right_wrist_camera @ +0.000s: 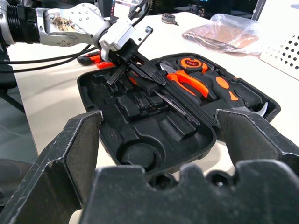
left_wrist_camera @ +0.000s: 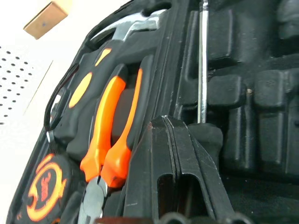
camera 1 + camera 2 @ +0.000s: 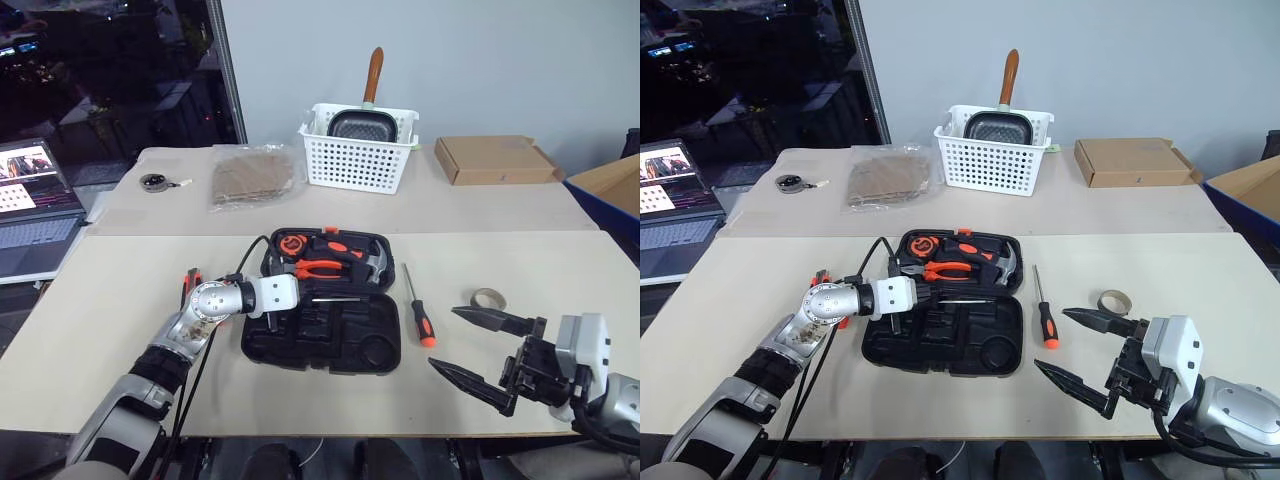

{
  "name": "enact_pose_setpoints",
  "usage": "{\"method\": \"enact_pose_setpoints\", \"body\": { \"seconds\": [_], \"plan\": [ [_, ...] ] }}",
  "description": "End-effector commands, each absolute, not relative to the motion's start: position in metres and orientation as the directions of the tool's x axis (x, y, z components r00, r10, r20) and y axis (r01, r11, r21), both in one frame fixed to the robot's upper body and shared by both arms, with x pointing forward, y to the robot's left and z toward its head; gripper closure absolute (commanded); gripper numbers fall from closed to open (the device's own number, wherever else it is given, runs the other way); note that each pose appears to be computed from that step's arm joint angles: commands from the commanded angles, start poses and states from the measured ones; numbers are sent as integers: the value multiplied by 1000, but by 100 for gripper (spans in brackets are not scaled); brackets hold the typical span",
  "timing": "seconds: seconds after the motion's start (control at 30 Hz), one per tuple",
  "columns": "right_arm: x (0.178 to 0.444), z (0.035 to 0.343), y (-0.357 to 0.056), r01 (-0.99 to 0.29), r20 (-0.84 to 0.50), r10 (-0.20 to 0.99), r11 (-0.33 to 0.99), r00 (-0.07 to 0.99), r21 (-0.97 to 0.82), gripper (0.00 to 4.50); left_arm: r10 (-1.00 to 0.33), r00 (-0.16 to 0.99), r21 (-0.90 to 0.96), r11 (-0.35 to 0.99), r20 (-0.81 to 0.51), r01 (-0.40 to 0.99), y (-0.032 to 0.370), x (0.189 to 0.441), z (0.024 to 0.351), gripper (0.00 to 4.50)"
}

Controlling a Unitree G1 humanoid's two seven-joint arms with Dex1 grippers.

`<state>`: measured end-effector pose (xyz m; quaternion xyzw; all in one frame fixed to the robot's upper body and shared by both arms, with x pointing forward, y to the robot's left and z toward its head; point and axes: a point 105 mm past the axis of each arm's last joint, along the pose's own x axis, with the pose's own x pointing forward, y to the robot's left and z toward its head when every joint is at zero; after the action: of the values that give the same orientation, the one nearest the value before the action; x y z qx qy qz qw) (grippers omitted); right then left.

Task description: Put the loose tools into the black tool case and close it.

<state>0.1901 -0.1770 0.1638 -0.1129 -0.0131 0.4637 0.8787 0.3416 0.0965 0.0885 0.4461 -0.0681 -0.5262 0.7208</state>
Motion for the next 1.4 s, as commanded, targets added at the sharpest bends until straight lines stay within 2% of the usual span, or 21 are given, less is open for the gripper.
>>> {"method": "enact_pose_setpoints", "body": {
  "seconds": [0.03,0.13,0.23,0.37,0.47,0.57,0.77,0.93,1.13,1.27,1.4],
  "plan": [
    [190,172,-172,-813,-60,829,527,556,-248,0,-832,429,558,182,-351,810,106,342,92,447],
    [190,171,-173,-814,-59,829,528,556,-243,0,-884,430,277,372,-186,886,103,339,129,447],
    [190,169,-172,-817,-58,832,526,552,-237,0,-898,425,73,419,-115,905,105,330,153,447],
    [192,168,-170,-822,-52,837,520,544,-234,0,-894,435,-50,442,-110,896,105,319,162,447],
    [194,168,-169,-827,-47,843,512,536,-233,0,-883,453,-139,468,-128,873,102,310,157,447],
    [195,168,-168,-830,-44,847,506,529,-233,0,-859,481,-168,508,-177,845,101,304,142,447],
    [195,169,-169,-833,-46,850,501,524,-235,0,-794,566,-169,603,-221,779,92,311,128,447],
    [195,169,-169,-835,-47,852,497,521,-237,0,-779,567,-142,614,-269,776,86,308,113,447],
    [195,170,-169,-834,-48,852,496,521,-240,0,-695,583,-39,656,-421,753,99,316,84,447],
    [195,170,-168,-833,-48,851,499,523,-240,0,-691,568,-46,652,-447,757,101,316,77,447],
    [195,170,-168,-831,-48,849,501,526,-241,0,-705,554,-136,663,-442,736,101,315,75,447]
  ]
}}
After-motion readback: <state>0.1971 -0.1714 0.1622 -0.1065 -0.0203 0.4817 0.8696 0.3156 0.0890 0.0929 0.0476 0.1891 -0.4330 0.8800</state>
